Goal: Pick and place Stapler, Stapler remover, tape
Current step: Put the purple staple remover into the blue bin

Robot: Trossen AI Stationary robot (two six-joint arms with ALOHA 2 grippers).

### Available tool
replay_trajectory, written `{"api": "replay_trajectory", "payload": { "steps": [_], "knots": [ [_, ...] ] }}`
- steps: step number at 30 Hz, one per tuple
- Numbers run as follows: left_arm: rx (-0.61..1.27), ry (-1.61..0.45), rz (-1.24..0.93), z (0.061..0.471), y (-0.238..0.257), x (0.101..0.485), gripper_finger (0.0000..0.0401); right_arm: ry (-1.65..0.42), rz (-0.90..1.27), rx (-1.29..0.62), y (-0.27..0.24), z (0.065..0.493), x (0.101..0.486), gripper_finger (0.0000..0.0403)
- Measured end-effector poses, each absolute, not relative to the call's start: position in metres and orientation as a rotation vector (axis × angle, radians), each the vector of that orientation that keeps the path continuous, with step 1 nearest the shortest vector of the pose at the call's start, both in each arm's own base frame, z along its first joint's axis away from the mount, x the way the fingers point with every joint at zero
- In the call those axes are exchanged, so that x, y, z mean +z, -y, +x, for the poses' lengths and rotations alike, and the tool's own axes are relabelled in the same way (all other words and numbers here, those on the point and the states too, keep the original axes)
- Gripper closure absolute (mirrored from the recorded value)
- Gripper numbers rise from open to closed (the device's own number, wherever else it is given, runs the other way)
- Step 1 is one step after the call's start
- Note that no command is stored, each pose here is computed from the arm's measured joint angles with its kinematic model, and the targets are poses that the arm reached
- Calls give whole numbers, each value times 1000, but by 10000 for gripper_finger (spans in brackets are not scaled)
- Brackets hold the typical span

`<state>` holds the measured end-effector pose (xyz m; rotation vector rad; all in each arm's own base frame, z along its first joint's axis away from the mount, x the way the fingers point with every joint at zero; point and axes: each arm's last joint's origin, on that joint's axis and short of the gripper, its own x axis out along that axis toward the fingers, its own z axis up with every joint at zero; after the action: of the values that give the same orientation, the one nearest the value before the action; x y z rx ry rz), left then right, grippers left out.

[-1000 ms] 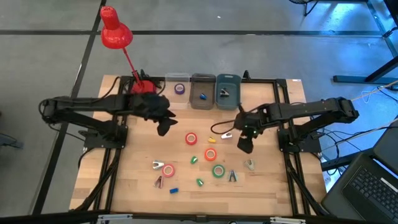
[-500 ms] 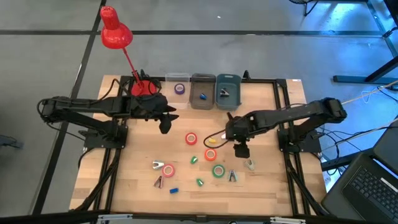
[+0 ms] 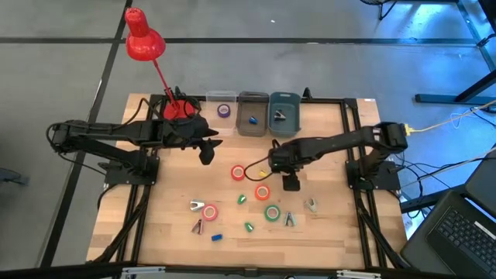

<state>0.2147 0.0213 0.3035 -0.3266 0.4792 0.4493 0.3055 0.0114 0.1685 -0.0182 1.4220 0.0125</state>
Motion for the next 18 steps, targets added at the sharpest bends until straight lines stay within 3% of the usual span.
{"api": "replay_trajectory", "payload": {
  "steps": [18],
  "knots": [
    [446, -490, -307, 214, -21, 303, 221, -1423, 31, 1, -1, 309, 162, 144]
  ]
}}
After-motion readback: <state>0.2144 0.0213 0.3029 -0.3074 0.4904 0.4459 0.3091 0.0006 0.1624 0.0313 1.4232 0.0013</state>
